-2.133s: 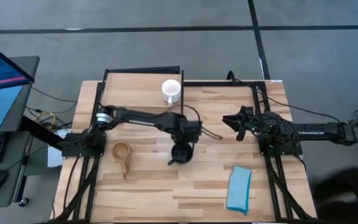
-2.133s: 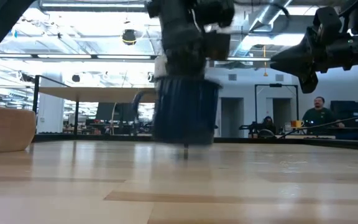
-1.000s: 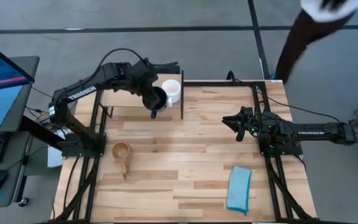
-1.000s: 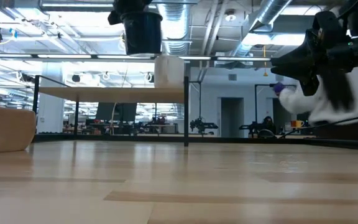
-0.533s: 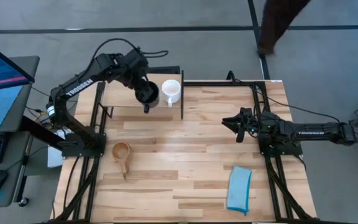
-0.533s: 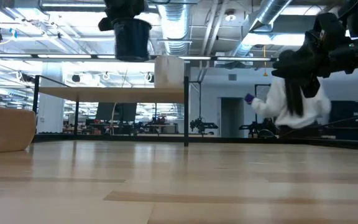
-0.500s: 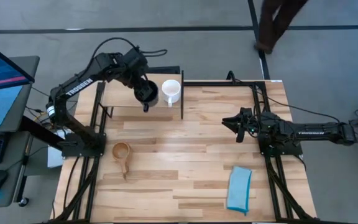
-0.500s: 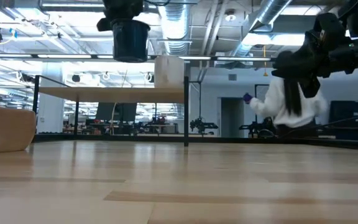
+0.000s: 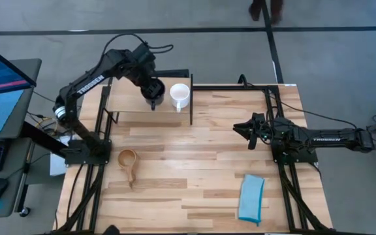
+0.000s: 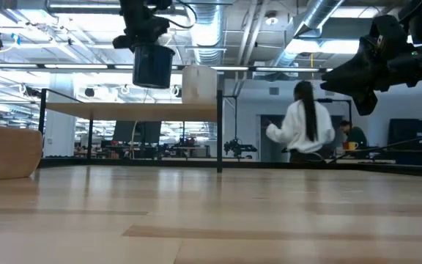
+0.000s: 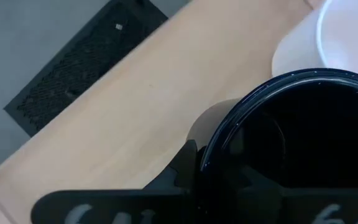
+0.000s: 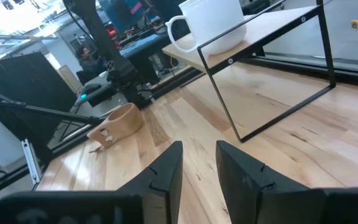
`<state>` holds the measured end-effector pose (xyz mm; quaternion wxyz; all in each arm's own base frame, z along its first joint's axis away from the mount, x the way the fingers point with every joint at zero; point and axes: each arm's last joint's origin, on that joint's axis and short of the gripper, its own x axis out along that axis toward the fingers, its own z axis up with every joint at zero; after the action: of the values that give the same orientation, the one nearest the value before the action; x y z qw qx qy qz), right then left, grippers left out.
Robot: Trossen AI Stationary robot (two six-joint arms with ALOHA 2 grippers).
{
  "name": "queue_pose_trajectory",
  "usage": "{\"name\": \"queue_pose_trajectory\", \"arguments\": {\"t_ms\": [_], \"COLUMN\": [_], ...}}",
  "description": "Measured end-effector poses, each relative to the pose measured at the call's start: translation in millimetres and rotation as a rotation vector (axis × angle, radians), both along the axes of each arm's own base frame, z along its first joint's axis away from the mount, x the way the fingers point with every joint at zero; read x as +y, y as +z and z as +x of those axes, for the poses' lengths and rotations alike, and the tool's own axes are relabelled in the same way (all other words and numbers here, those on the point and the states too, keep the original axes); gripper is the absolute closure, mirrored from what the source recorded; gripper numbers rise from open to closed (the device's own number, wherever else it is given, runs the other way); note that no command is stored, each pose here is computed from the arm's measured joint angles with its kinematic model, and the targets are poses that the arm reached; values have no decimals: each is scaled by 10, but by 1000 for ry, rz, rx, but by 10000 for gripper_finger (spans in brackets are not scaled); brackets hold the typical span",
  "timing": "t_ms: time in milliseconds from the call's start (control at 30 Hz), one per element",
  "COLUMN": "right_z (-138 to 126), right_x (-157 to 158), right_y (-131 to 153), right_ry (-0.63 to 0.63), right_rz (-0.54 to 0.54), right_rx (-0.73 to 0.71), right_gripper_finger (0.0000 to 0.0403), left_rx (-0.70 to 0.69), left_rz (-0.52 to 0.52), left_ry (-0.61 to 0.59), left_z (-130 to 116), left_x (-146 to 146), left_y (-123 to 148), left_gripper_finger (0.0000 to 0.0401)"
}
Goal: Stack small to large cups/mugs on shelf
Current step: Put the dark blue mug on the shelf
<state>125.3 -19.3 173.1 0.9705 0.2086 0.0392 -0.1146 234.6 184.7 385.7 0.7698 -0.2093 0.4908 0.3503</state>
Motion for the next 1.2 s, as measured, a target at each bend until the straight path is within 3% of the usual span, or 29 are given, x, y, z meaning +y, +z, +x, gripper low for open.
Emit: {"name": "queue_pose_trajectory", "arguments": {"t_ms": [233, 433, 867, 1200], "right_z": [0, 0, -2, -2], "right_x": [0, 0, 1, 0], "right_y": [0, 0, -15, -15], "right_ry": [0, 1, 1, 1], "right_rz": [0, 0, 2, 2], "right_rx": [0, 0, 15, 15], "right_gripper_finger": [284, 284, 284, 284], "left_rx": [73, 89, 19, 15], "left_rz": [-23, -38, -74, -102], "left_ry": [-41, 3, 12, -31], "left_z": [96, 27, -64, -38], "left_x": [167, 285, 419, 461], "left_y": [-188, -229, -221, -412], "left_gripper_finger": [396, 396, 396, 396]}}
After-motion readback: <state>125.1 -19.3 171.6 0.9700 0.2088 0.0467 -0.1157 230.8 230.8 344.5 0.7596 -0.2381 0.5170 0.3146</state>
